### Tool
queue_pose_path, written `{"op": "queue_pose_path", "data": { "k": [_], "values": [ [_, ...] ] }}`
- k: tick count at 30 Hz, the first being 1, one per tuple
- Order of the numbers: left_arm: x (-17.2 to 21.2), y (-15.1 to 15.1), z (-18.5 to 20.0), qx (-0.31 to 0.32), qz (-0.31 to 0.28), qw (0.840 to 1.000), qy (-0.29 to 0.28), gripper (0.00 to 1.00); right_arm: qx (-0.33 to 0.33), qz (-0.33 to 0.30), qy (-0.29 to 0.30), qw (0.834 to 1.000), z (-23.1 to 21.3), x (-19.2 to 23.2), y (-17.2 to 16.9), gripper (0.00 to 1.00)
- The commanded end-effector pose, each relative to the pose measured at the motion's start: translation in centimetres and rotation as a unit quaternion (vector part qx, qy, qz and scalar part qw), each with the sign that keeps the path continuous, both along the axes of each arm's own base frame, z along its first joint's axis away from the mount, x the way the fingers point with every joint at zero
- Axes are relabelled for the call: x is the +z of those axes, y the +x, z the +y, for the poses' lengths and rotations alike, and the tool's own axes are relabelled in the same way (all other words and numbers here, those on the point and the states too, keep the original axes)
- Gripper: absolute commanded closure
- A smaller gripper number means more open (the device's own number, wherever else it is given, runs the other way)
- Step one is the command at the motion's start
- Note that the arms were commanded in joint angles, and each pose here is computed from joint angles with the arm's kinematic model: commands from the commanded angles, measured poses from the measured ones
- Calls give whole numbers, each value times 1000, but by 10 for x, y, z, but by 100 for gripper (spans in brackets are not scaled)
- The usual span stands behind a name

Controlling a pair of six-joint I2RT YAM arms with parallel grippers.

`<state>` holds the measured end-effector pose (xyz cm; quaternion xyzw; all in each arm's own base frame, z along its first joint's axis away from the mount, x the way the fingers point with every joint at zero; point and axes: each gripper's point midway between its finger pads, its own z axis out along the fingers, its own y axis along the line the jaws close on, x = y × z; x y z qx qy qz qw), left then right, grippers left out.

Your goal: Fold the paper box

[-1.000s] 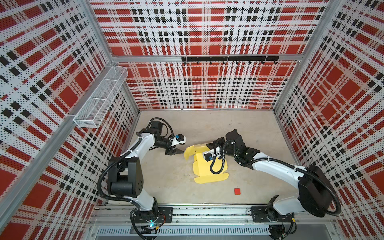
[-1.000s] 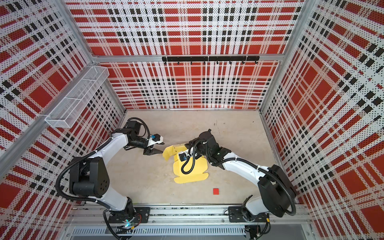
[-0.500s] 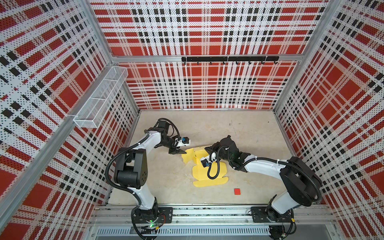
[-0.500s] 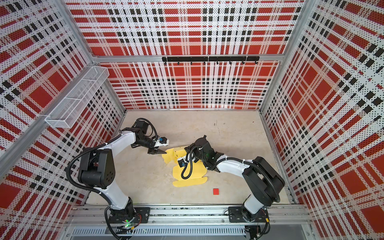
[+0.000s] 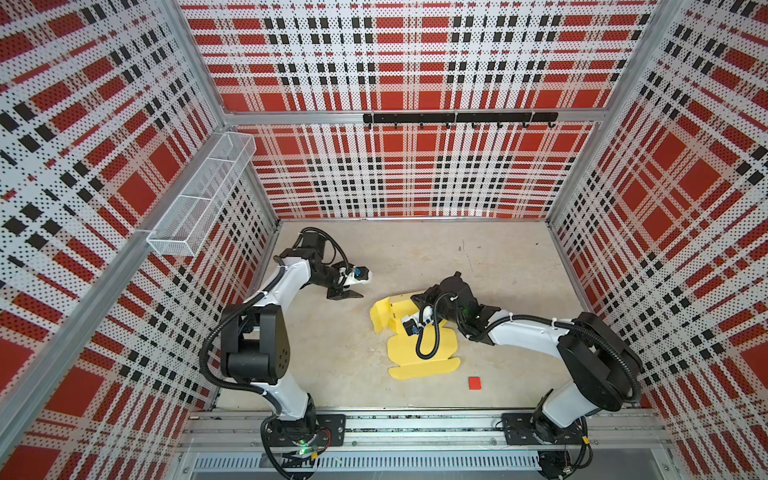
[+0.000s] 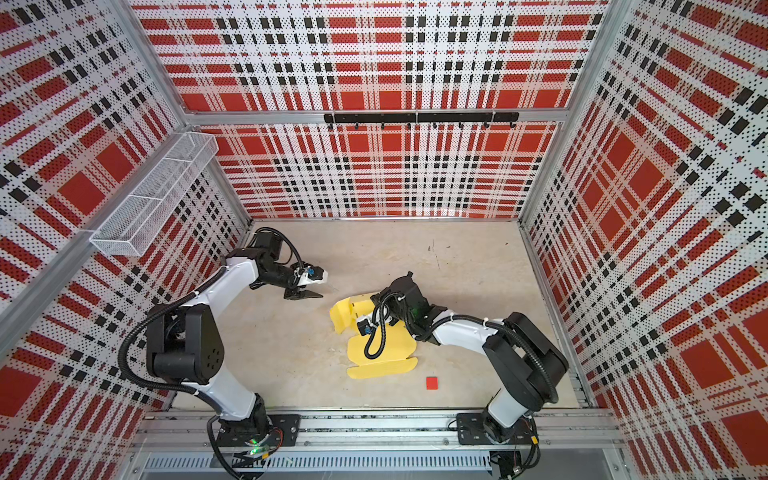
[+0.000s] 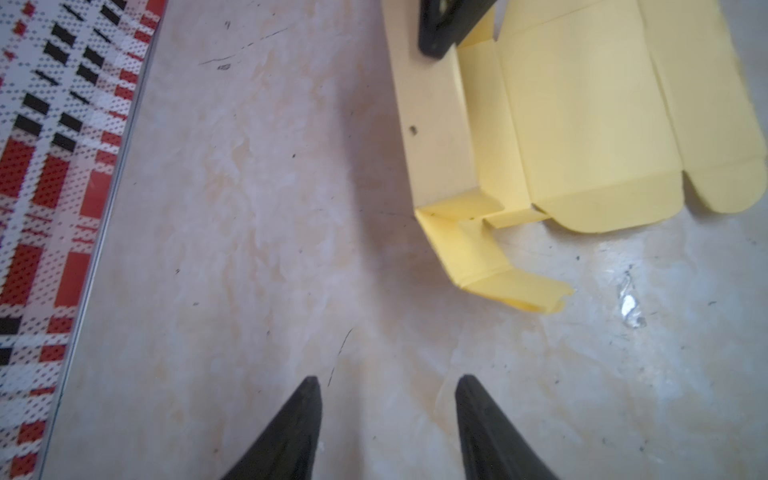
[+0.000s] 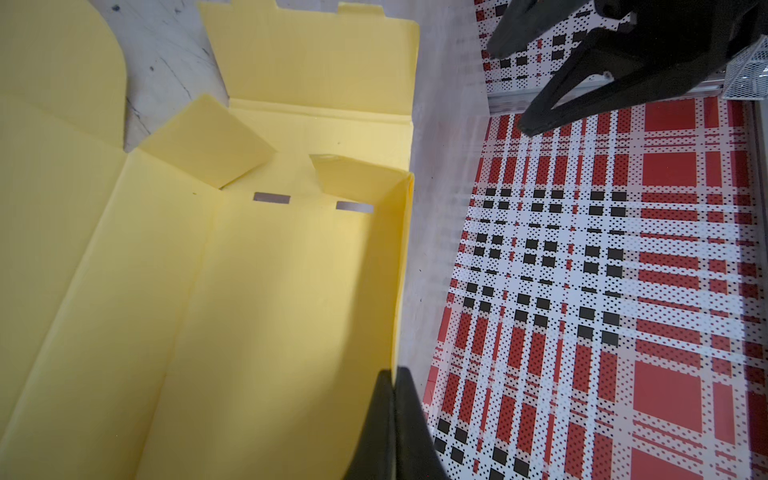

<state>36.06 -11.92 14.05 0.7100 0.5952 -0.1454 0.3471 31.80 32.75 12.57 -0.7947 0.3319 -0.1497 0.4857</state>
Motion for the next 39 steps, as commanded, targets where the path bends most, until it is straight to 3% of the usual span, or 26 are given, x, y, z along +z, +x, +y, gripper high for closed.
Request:
{"op": "queue_pose_path", "data": {
  "k": [1, 6, 20, 30, 39],
  "values": [
    [-27, 2, 9, -6, 26, 999, 30, 44, 16, 2, -11, 1000, 0, -7, -6, 100],
    [-55, -14, -14, -42, 42, 997, 52, 44, 9, -9, -13, 1000, -1, -5, -4, 100],
    [-59, -35, -74, -48, 79, 996, 14, 47, 0, -12, -2, 1000, -3, -2, -2, 100],
    [-32, -45, -100, 11, 106, 993, -54, 51, -8, -16, 12, 1000, -4, 2, -1, 100],
    [-37, -57, -122, 83, 125, 988, -32, 53, -18, -20, 22, 999, -6, 5, 0, 100]
  ]
}}
